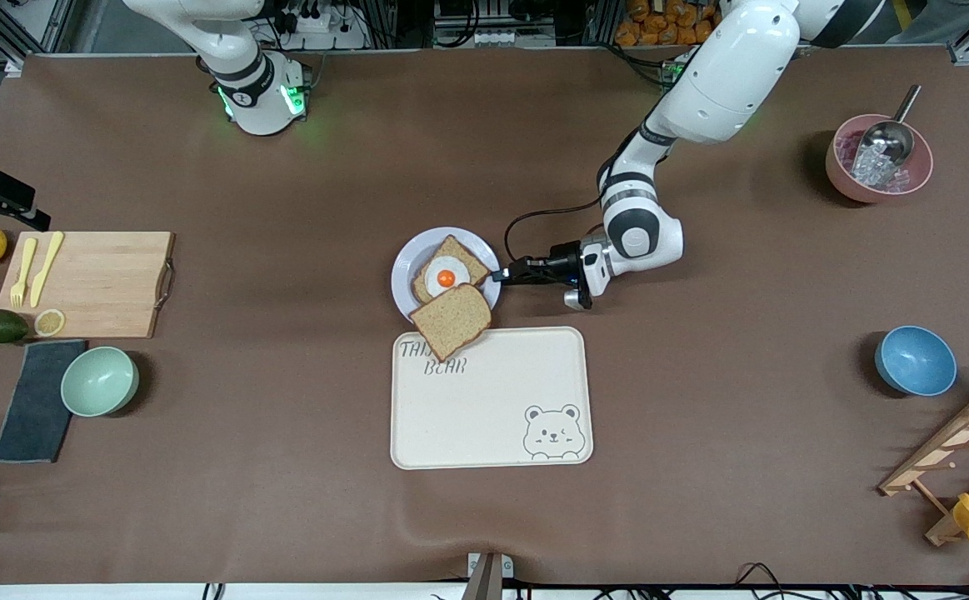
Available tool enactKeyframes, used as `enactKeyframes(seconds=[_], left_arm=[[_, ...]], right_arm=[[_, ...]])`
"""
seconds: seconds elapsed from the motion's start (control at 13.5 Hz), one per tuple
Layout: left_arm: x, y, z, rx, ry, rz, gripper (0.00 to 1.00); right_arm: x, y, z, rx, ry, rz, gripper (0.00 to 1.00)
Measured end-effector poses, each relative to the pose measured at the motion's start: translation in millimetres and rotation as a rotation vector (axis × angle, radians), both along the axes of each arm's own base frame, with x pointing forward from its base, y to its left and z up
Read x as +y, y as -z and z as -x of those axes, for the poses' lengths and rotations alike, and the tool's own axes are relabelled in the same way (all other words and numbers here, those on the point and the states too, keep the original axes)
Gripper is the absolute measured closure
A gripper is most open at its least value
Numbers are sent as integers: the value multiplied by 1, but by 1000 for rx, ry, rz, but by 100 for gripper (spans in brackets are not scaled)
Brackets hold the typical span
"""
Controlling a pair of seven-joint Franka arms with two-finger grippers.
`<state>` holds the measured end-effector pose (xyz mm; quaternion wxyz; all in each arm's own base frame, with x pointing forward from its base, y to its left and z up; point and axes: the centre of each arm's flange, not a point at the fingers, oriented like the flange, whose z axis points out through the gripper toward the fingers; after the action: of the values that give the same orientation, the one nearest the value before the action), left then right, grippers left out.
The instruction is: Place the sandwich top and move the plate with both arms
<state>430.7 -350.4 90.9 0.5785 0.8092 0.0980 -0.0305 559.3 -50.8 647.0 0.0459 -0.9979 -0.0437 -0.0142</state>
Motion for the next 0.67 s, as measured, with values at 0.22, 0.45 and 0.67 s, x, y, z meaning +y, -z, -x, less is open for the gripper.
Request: enactKeyframes(seconds=[0.22, 0.45, 0.67], left_arm=[[0, 0, 0, -27, 10, -1, 95], [0, 0, 0, -62, 21, -4, 95], [0, 0, -1, -95, 31, -5, 95]], right_arm=[[-1, -1, -2, -13, -2, 60, 0], [-1, -3, -3, -25, -5, 85, 0], [4, -3, -4, -26, -15, 85, 0]])
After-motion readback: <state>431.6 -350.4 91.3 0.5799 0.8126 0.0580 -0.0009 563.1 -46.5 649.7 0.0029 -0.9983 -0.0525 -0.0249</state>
